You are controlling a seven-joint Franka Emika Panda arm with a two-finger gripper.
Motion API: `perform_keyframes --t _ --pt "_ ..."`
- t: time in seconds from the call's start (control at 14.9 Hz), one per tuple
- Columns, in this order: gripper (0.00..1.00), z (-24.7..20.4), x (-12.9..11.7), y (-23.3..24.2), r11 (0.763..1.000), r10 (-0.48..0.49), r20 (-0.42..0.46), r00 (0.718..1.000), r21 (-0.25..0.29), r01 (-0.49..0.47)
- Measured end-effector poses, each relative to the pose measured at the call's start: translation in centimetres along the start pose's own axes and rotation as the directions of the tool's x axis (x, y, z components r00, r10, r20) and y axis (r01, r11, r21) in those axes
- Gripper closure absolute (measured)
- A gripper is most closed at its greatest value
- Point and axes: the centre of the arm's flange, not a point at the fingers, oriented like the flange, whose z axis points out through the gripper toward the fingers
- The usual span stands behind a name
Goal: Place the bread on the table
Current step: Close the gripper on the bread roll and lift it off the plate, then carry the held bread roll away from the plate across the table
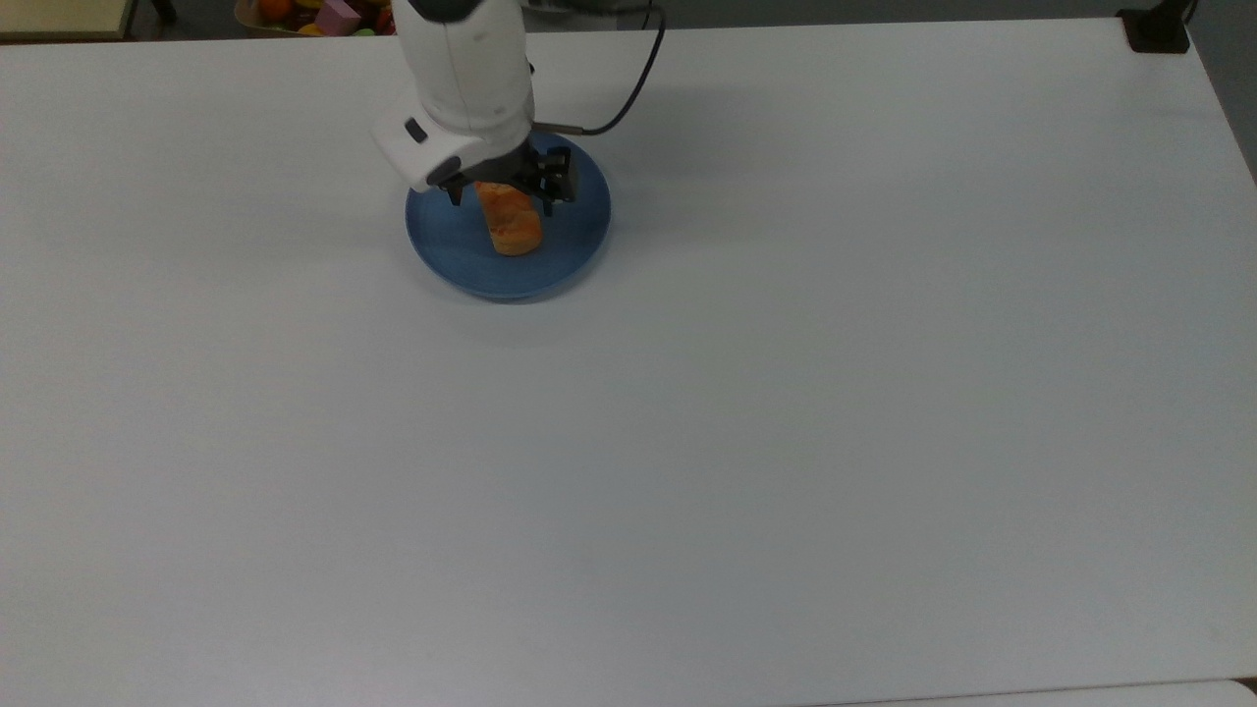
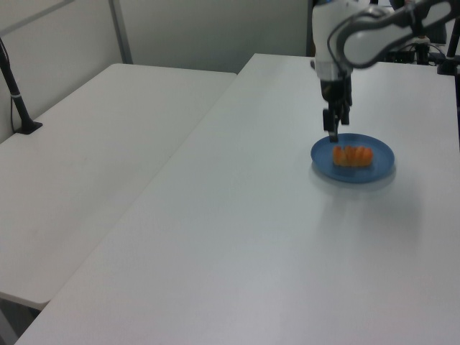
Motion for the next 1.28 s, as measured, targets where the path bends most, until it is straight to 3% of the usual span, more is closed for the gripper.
perform_keyframes --t 0.2,0.34,0.47,0.61,0.81,0.87,1.01,1.28 --pt "0.01 4.2 -0.7 -0.7 0.998 -0.039 0.037 0.999 -0.047 0.041" --pt "0.13 6.6 -1.0 -0.9 0.996 -0.062 0.037 0.997 -0.068 0.064" --pt "0.17 7.6 -1.2 -1.0 0.992 -0.102 0.036 0.994 -0.073 0.104" --pt "0.39 7.2 -1.2 -1.0 0.989 -0.130 0.031 0.991 -0.072 0.132" --pt "0.67 6.3 -1.1 -0.9 0.988 -0.134 0.015 0.991 -0.072 0.135" --pt "0.72 5.8 -1.0 -0.9 0.988 -0.133 0.007 0.991 -0.073 0.133" --pt "0.75 3.8 -0.8 -0.8 0.990 -0.125 0.009 0.992 -0.071 0.125" --pt "0.84 -4.5 1.0 0.3 0.998 -0.065 -0.017 0.998 0.012 0.065"
